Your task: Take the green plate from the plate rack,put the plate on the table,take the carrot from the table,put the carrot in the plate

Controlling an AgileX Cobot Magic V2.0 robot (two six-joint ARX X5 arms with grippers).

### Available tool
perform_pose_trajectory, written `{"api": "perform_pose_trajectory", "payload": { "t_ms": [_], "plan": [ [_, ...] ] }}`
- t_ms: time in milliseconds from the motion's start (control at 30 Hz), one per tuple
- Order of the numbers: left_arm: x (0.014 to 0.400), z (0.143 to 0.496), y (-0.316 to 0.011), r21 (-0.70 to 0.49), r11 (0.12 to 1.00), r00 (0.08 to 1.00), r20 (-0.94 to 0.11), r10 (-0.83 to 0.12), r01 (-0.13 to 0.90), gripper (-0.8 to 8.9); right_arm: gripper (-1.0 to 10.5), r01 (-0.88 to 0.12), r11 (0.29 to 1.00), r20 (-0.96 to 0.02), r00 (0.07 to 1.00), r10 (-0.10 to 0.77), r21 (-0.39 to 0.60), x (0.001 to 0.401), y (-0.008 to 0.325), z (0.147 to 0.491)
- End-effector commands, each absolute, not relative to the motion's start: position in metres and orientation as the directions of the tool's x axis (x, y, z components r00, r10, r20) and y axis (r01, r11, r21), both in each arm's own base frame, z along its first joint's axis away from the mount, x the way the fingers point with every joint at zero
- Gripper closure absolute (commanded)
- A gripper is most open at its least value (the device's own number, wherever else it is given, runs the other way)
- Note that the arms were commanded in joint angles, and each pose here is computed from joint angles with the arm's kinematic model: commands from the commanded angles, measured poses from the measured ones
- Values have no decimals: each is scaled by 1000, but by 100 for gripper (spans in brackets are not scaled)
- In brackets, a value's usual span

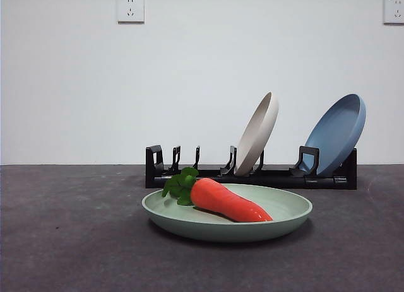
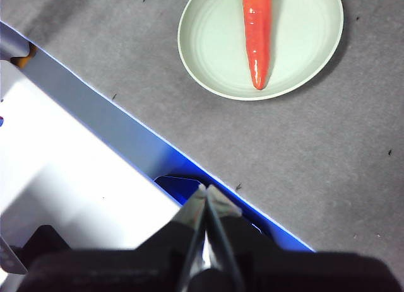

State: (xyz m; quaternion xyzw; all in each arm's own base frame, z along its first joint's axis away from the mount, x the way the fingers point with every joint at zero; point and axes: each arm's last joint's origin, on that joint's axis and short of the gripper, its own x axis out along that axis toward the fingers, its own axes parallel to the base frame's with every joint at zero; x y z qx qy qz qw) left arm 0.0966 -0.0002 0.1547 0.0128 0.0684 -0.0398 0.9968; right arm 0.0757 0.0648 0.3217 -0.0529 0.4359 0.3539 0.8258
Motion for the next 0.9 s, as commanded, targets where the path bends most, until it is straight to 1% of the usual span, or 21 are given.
{"api": "perform_pose_trajectory", "payload": {
  "t_ms": [33,167,833,900],
  "plan": [
    [96,147,0,-2,997,980,-184,-76,77,817,946,-626,747,-757,370,539,226,76,65,320],
    [96,148,0,-16,997,982,-172,-79,78,817,946,-626,747,-757,370,538,225,76,65,320],
    [96,148,0,-15,997,982,-173,-74,73,817,946,-626,747,-757,370,538,225,76,65,320],
    [96,148,0,-15,997,982,-172,-74,73,817,946,-634,745,-756,377,534,210,76,65,321]
  ]
}}
